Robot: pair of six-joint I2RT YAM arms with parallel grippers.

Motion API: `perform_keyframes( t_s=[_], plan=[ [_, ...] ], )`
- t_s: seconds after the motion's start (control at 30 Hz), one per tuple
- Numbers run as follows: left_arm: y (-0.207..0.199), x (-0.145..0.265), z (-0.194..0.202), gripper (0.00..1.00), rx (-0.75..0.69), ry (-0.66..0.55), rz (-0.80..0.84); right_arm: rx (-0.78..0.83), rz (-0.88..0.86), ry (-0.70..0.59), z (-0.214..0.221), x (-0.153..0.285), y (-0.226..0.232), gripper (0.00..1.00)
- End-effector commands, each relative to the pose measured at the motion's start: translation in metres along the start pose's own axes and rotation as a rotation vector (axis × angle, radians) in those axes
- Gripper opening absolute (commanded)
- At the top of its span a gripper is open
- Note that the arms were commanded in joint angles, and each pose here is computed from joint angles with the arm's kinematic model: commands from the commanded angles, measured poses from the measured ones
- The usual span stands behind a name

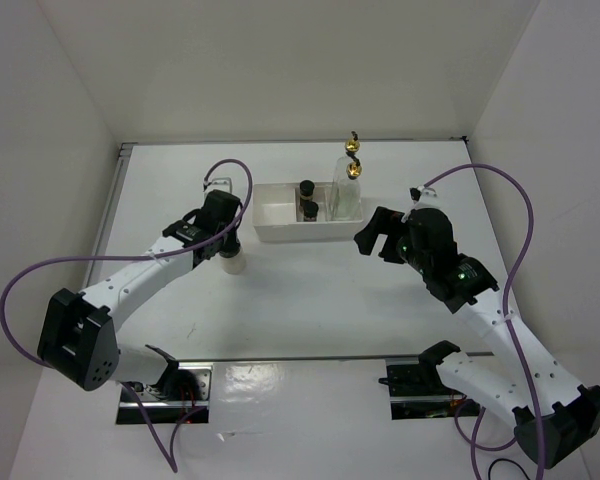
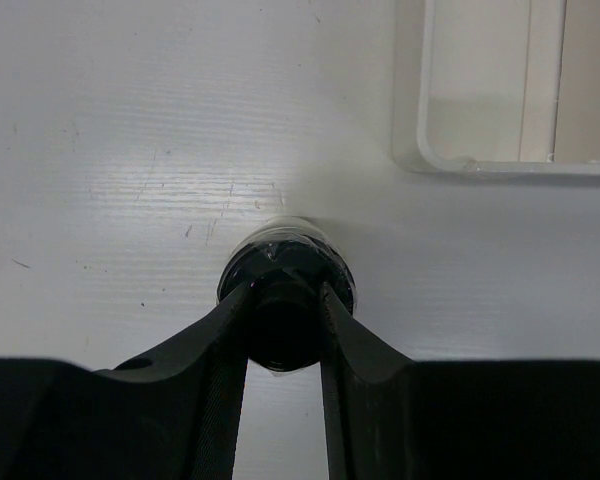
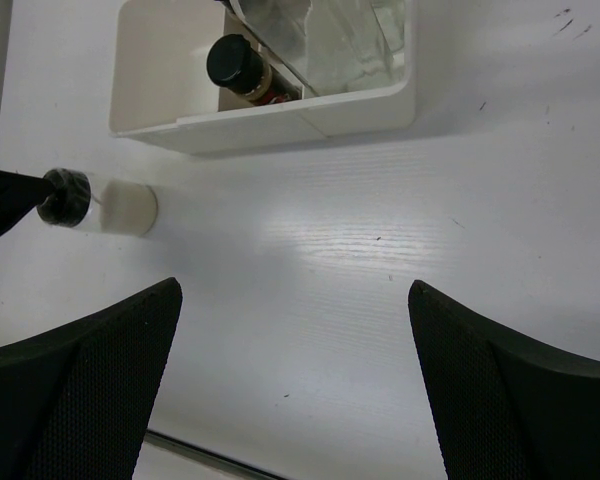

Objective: Organize the condiment bottles

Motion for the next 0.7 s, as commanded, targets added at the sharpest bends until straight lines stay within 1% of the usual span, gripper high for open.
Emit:
perform_keyframes(
  t_s=[0.0, 0.13, 0.23, 0.33, 0.4, 0.47, 0.53, 0.57, 0.67],
  plan=[
    [-0.001, -0.001, -0.007, 0.2, 0.026, -0.023, 0.002, 0.007, -0.025, -0.051, -0.012, 0.003, 0.007, 0.98],
    [-0.004, 0.002, -0.012, 0.0, 0.029, -0.028, 0.014, 0.007, -0.025, -0.051, -0.012, 0.003, 0.007, 0.98],
    [-0.006, 0.007, -0.02, 0.0, 0.022, -0.032, 0.025, 0.006, -0.031, -0.059, -0.013, 0.003, 0.008, 0.98],
    [-0.009, 0.019, -0.041, 0.0, 0.027, -0.073, 0.042, 0.007, -0.025, -0.051, -0.01, 0.002, 0.006, 0.98],
    [-0.009, 0.032, -0.051, 0.0, 0.025, -0.091, 0.059, -0.002, -0.026, -0.051, -0.01, 0.002, 0.007, 0.98],
    [-0.01, 0.045, -0.069, 0.0, 0.013, -0.128, 0.072, -0.001, -0.019, -0.043, -0.006, 0.0, 0.004, 0.98],
    [-0.015, 0.056, -0.077, 0.0, 0.005, -0.124, 0.104, -0.01, -0.019, -0.042, -0.006, 0.0, 0.004, 0.98],
    [-0.018, 0.069, -0.096, 0.0, 0.004, -0.161, 0.13, -0.01, -0.019, -0.042, -0.006, 0.0, 0.004, 0.98],
    [-0.028, 0.092, -0.114, 0.0, -0.041, -0.183, 0.21, -0.02, -0.005, -0.04, -0.004, -0.002, 0.001, 0.98]
  ],
)
Point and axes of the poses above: each gripper's point midway between its finger pads, its own x axis back along the fingers, its own y axis along the line the jaws close on, z = x × y, the point moved 1 cm from there along x, back along the fingers, and after that the axes turned 3 degrees about -x, right-handed, at the moved point
